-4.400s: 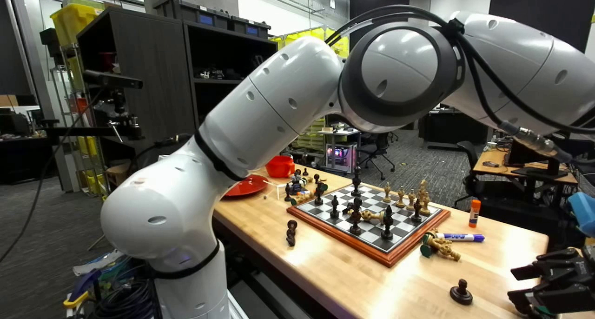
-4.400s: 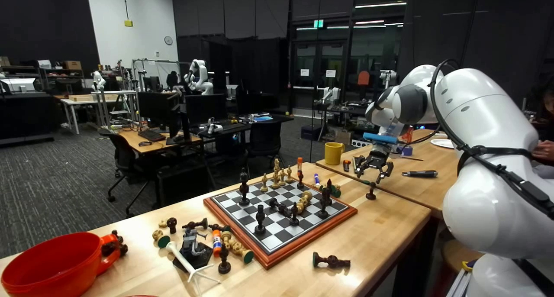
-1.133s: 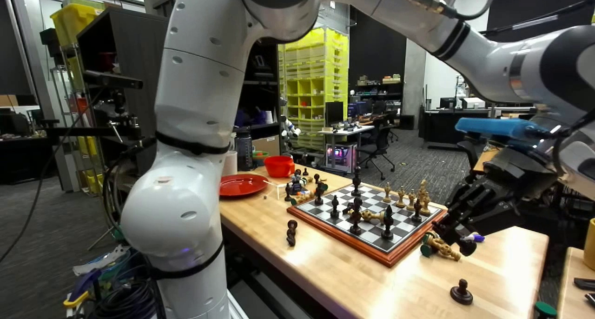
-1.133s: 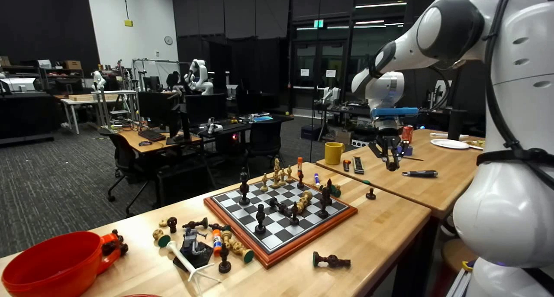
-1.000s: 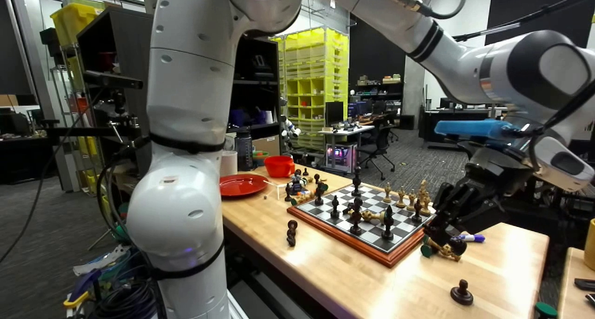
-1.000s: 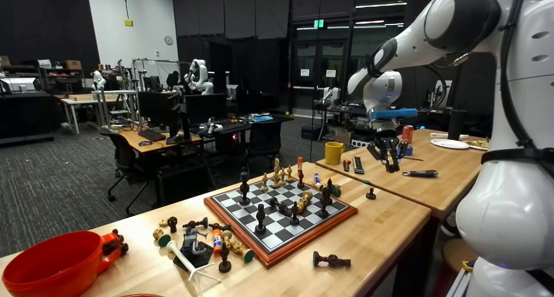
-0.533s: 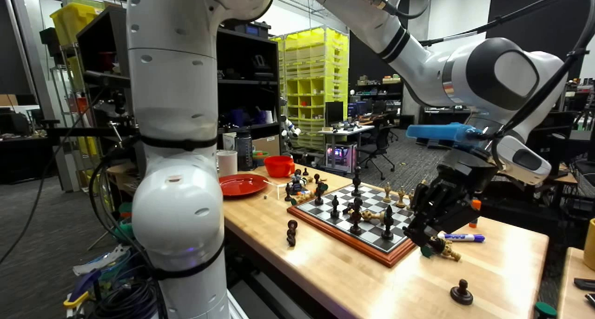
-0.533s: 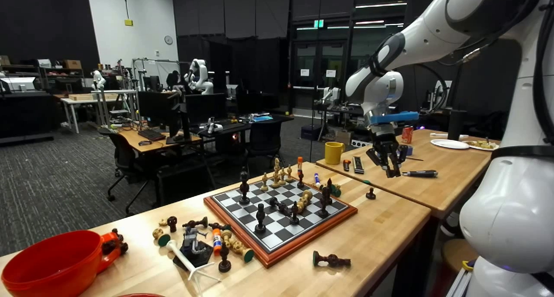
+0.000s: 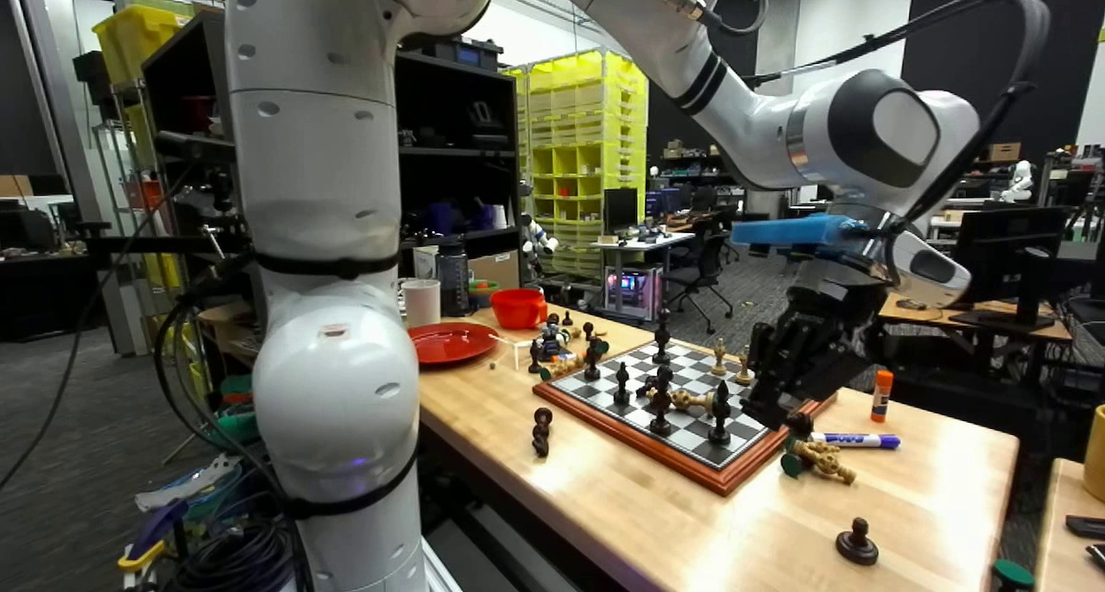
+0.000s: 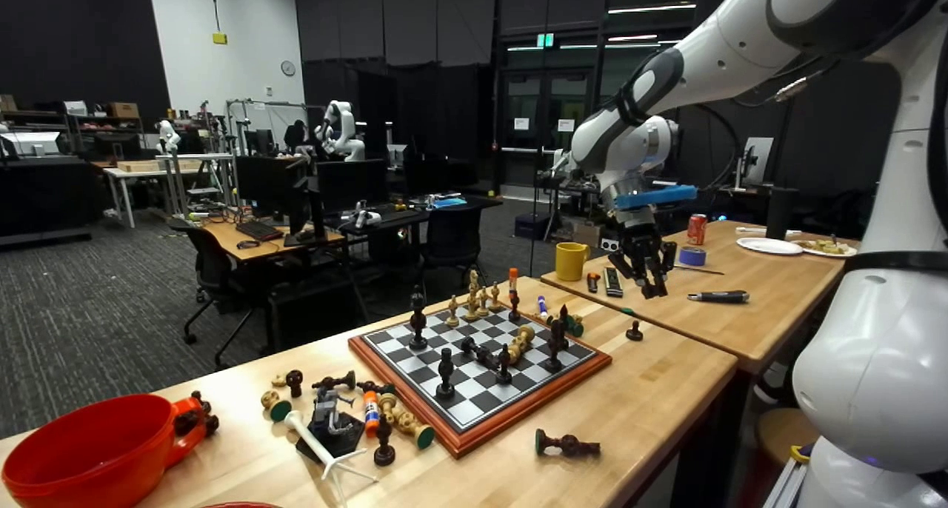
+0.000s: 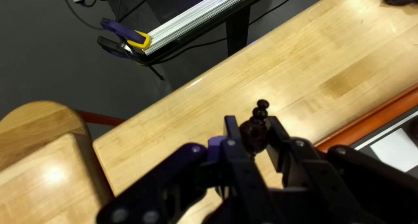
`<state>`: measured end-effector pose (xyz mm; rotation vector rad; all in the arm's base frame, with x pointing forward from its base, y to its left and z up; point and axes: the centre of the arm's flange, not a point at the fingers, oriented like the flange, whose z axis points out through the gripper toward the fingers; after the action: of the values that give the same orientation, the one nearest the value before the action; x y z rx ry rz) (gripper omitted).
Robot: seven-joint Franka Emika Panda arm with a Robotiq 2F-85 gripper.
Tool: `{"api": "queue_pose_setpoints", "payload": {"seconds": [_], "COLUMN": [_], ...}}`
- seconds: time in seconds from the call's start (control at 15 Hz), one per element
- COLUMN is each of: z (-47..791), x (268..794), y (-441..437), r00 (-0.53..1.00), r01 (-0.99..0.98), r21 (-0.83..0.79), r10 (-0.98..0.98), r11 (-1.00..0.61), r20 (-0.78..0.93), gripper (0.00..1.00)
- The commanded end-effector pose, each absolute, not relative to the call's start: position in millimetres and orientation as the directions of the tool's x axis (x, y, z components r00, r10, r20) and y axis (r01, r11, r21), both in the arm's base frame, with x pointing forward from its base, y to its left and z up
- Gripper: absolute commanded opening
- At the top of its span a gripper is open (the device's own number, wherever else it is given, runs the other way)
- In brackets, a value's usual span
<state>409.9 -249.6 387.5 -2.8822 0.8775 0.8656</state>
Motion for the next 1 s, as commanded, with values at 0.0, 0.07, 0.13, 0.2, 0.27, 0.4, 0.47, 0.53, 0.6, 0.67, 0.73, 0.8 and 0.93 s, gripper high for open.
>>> {"api": "queue_pose_setpoints", "payload": {"seconds": [0.0,0.07,0.13,0.2,0.27,0.4,0.47,0.53,0.6,0.67,0.73,0.8,0.93], "z": [409.7,411.5,411.6,409.4,408.0,401.2,397.8,392.5,389.0,385.8,382.1,379.5,374.2], "x": [422.2,428.7,433.1,437.3,440.1,445.8,447.9,445.8,446.8,447.8,448.6,449.7,453.3], "y": [-172.8,-150.6,-130.8,-110.3,-93.0,-59.3,-45.8,-28.5,-17.0,-7.3,0.7,7.2,17.3], "r00": [0.796,0.82,0.84,0.857,0.871,0.897,0.907,0.919,0.93,0.939,0.947,0.952,0.96], "r01": [-0.362,-0.31,-0.261,-0.212,-0.169,-0.085,-0.048,-0.012,0.018,0.047,0.07,0.089,0.115], "r21": [0.192,0.202,0.208,0.218,0.224,0.231,0.236,0.244,0.251,0.258,0.263,0.266,0.278], "r10": [-0.409,-0.369,-0.328,-0.288,-0.252,-0.175,-0.141,-0.107,-0.076,-0.045,-0.019,0.003,0.035], "r11": [-0.912,-0.929,-0.943,-0.953,-0.96,-0.969,-0.971,-0.97,-0.968,-0.965,-0.962,-0.96,-0.954], "r20": [-0.447,-0.437,-0.433,-0.427,-0.422,-0.406,-0.396,-0.38,-0.359,-0.34,-0.322,-0.306,-0.279], "gripper": [0.06,0.06,0.06,0.06,0.06,0.06,0.06,0.06,0.06,0.06,0.06,0.06,0.06]}}
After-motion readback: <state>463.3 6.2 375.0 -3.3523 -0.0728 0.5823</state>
